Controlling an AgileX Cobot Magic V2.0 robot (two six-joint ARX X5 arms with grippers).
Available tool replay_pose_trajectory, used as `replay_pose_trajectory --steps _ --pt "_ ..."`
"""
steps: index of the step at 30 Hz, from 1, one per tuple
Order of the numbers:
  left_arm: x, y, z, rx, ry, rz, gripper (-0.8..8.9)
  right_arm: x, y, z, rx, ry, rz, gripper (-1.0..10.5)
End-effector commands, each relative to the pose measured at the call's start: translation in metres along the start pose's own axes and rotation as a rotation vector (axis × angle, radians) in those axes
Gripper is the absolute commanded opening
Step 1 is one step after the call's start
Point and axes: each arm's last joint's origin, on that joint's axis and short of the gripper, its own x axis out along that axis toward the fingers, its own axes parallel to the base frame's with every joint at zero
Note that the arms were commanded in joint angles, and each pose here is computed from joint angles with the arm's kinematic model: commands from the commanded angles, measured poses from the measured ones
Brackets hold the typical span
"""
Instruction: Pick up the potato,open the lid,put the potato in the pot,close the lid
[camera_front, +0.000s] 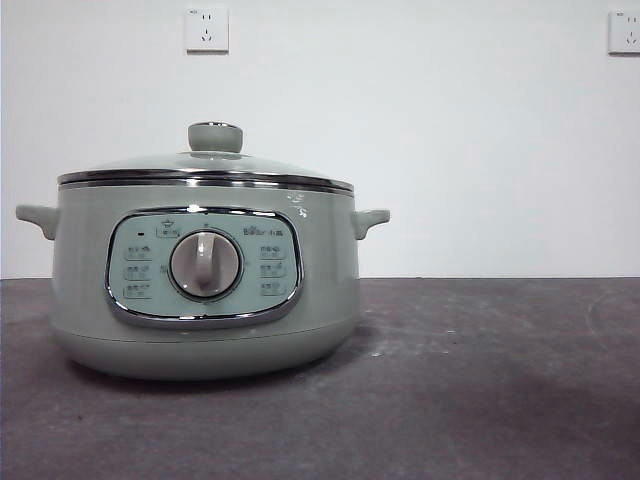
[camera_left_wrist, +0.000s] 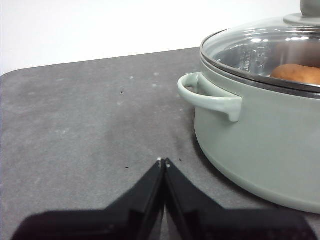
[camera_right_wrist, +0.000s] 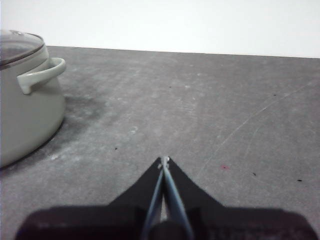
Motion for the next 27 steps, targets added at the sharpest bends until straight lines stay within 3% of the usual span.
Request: replay_pose_trajectory --steps 1,27 --pt "0.0014 0.0002 -0.0044 -0.011 0.007 0.005 -0.04 0.0009 0.0001 -0.0048 0.047 0.022 0.002 0.0" --pt "0.0014 0.0002 -0.0044 -0.011 0.007 0.005 -0.04 0.0012 -0.0001 -0.0045 0.055 0.020 -0.005 0.0"
